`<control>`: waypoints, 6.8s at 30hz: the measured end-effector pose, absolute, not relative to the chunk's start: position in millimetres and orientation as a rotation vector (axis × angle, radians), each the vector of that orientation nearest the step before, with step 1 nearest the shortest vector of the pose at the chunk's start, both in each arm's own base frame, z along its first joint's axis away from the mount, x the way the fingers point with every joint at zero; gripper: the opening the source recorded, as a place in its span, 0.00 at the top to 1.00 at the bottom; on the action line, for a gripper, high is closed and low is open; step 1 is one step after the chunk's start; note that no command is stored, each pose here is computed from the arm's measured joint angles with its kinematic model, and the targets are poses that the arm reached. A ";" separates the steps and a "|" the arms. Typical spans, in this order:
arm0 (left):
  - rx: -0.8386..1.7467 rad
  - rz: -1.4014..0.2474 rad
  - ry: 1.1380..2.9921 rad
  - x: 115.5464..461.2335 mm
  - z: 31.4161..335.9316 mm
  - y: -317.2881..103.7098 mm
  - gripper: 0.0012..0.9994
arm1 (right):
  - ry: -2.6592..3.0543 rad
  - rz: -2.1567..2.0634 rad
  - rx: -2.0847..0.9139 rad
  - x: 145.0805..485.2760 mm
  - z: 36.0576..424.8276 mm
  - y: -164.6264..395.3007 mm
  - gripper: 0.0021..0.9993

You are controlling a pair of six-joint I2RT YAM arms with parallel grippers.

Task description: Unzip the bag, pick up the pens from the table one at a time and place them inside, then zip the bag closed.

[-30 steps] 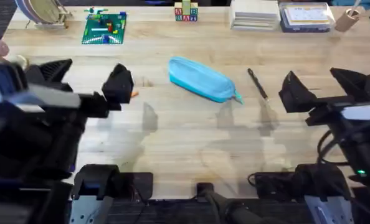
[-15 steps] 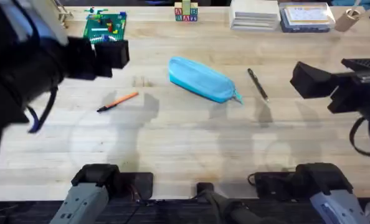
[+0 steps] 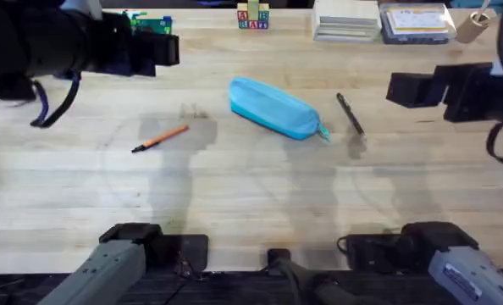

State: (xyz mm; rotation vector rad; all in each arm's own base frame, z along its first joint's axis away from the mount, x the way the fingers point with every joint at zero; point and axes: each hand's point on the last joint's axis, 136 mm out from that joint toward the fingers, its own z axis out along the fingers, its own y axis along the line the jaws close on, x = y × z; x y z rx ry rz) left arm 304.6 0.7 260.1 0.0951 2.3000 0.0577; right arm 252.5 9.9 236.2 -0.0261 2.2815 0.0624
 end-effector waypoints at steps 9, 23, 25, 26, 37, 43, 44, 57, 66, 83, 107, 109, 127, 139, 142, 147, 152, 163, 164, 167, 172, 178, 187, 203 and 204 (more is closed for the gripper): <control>0.115 0.018 2.376 316.6 246.3 -4.9 0.01 | 2.376 0.095 -0.036 268.6 228.2 14.4 0.00; 0.123 -0.001 2.482 304.1 226.0 -6.7 0.01 | 2.379 0.128 -0.046 270.1 227.6 19.0 0.00; 0.125 -0.001 2.480 304.5 226.3 -6.8 0.01 | 2.379 0.128 -0.045 270.1 227.5 19.0 0.00; 0.136 -0.001 2.475 305.4 227.0 -7.3 0.01 | 2.379 0.128 -0.045 270.1 227.6 19.0 0.00; 0.532 -0.118 2.402 306.3 227.0 -39.0 0.01 | 2.379 0.128 -0.045 270.1 227.5 19.0 0.00; 0.786 -0.214 2.404 312.7 209.7 -56.7 0.01 | 2.379 0.128 -0.045 270.1 227.5 19.0 0.00; 0.821 -0.228 2.408 314.5 208.1 -58.7 0.01 | 2.379 0.128 -0.045 270.1 227.5 19.0 0.00; 1.332 -0.393 2.196 360.6 205.7 -88.5 0.01 | 2.379 0.128 -0.045 270.1 227.6 19.0 0.00; 1.394 -0.394 2.086 382.8 196.8 -95.6 0.01 | 2.379 0.128 -0.045 270.1 227.5 19.0 0.00; 1.489 -0.533 1.721 371.6 225.5 -90.3 0.01 | 2.379 0.128 -0.045 270.1 227.5 19.0 0.00; 1.437 -0.840 1.527 387.7 189.7 -114.8 0.01 | 2.379 0.128 -0.045 270.1 227.7 19.0 0.00; 1.432 -0.876 1.538 385.7 183.0 -116.2 0.01 | 2.378 0.128 -0.045 270.1 227.6 19.0 0.00; 1.465 -1.039 1.561 383.4 121.6 -136.8 0.01 | 2.378 0.128 -0.045 270.2 227.7 18.9 0.00; 1.466 -1.064 1.589 382.9 106.6 -135.9 0.01 | 2.378 0.128 -0.045 270.1 227.7 19.0 0.00; 1.469 -1.065 1.595 382.3 105.8 -135.6 0.01 | 2.378 0.128 -0.045 270.2 227.7 19.0 0.00; 1.481 -1.058 1.603 381.9 103.7 -134.6 0.01 | 2.378 0.128 -0.045 270.2 227.7 19.0 0.00; 1.486 -1.055 1.600 382.1 103.4 -135.6 0.01 | 2.378 0.128 -0.045 270.2 227.7 19.0 0.00; 1.525 -1.072 1.582 376.7 102.5 -148.9 0.01 | 2.378 0.128 -0.045 270.2 227.7 19.0 0.00; 1.524 -1.071 1.583 376.9 102.5 -148.3 0.01 | 2.378 0.128 -0.045 270.2 227.7 19.0 0.00; 1.524 -1.070 1.584 377.0 102.2 -148.0 0.01 | 2.378 0.128 -0.045 270.2 227.7 19.0 0.00; 1.530 -1.067 1.587 376.7 101.4 -147.7 0.01 | 2.378 0.128 -0.045 270.2 227.7 19.0 0.00; 1.530 -1.067 1.588 376.7 101.2 -147.6 0.01 | 2.378 0.128 -0.045 270.2 227.7 19.0 0.00; 1.539 -1.060 1.589 376.5 100.1 -147.1 0.96 | 2.379 0.128 -0.045 270.1 227.7 19.0 0.00; 1.539 -1.060 1.589 376.5 100.0 -147.0 0.96 | 2.446 0.131 -0.042 257.8 216.7 19.0 0.00; 1.539 -1.060 1.589 376.5 100.0 -147.0 0.96 | 2.445 0.133 -0.046 257.9 216.8 19.3 0.00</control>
